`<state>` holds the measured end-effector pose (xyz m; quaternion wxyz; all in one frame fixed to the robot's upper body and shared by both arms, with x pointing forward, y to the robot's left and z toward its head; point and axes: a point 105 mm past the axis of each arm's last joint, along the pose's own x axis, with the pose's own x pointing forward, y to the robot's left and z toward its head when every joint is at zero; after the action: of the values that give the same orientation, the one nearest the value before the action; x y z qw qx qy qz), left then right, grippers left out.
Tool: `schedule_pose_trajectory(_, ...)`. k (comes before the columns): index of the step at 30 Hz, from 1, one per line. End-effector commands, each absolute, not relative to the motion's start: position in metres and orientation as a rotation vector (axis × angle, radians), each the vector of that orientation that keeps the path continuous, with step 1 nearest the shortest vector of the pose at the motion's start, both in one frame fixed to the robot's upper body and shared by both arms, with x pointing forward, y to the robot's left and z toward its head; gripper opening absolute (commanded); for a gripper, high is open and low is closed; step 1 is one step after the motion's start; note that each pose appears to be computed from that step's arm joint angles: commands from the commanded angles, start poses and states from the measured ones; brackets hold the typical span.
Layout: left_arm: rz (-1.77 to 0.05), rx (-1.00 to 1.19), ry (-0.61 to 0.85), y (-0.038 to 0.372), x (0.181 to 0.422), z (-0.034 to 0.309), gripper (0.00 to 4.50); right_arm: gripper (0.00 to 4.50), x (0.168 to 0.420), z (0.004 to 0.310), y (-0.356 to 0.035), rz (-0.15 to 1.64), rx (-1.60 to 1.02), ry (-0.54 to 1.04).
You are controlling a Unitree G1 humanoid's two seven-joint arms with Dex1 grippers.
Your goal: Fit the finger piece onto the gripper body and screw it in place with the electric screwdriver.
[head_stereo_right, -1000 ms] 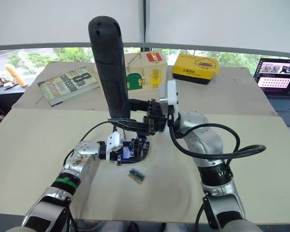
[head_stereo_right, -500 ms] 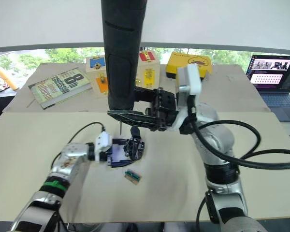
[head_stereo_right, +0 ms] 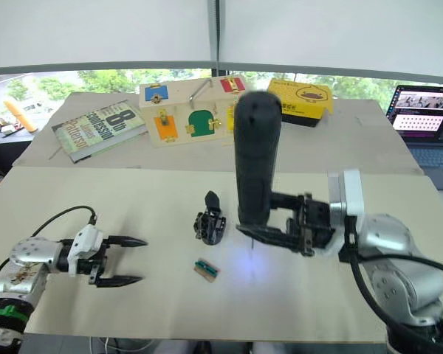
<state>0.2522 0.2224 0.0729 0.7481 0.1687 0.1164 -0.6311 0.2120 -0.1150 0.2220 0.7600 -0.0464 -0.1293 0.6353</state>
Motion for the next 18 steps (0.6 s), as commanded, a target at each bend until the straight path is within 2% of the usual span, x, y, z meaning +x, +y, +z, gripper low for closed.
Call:
schedule_pose_trajectory(1,-1.414,0.380,0.223,0.211,0.251,0.083,4.47,1.90,0.197,0.234,-0.107,1.417,-0.153,-0.390)
schedule_pose_trajectory(7,-1.505,0.395,0.164,0.167,0.248,0.087,4.47,1.90,0.199,0.235,-0.077,1.513,-0.111,-0.447)
schedule_pose_trajectory(13,-1.537,0.417,0.108,0.134,0.253,0.076,4.47,1.90,0.207,0.225,-0.052,1.602,-0.082,-0.456)
schedule_pose_trajectory(18,-1.565,0.416,0.108,0.119,0.252,0.069,4.47,1.90,0.211,0.215,-0.040,1.639,-0.070,-0.458)
